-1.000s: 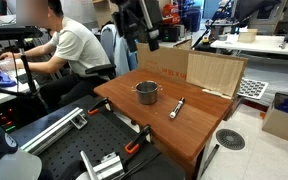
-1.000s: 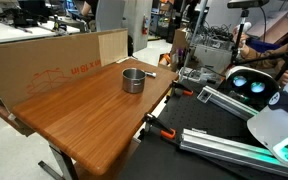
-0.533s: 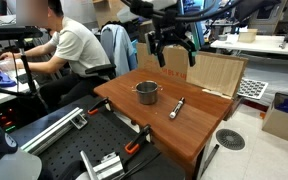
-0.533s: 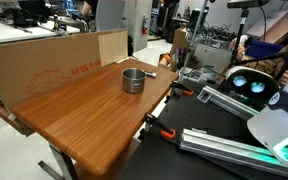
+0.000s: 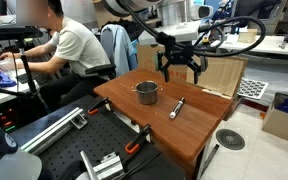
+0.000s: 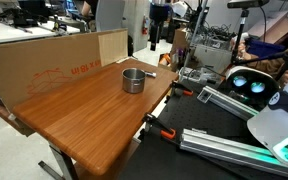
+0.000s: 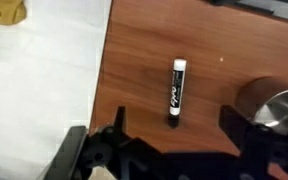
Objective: Take the marker from the table and place it in the silver pot
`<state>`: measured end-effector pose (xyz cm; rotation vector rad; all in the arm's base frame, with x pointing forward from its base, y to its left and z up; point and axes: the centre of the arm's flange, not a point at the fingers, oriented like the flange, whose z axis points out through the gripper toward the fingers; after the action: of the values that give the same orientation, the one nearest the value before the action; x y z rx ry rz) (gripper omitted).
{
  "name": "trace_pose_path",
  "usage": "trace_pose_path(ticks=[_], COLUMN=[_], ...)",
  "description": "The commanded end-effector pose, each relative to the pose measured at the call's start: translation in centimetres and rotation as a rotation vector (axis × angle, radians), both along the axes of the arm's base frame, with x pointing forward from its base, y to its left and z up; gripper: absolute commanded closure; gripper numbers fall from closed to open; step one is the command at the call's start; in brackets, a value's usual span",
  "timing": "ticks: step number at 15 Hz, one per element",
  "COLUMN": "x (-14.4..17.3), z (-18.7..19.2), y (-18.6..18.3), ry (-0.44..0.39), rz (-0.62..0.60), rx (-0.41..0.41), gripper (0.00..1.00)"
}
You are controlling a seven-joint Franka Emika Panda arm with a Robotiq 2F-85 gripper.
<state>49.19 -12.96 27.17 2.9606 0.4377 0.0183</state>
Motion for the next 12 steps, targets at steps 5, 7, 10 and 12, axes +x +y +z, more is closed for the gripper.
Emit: trace_pose_path(ticks=[5,7,10,12], x=[0.26,0.26,0.26,0.48], z=[0.12,0.12,0.12,-0.26], y=[-0.07,-0.08,-0.08,-0.01], ry=[-0.004,-0.004,-0.004,0.001], rz=[0.003,0.004,0.005,-0.002], rx=[0.001,0.002,0.003,-0.010], gripper=[0.00,0.00,0.00,0.00])
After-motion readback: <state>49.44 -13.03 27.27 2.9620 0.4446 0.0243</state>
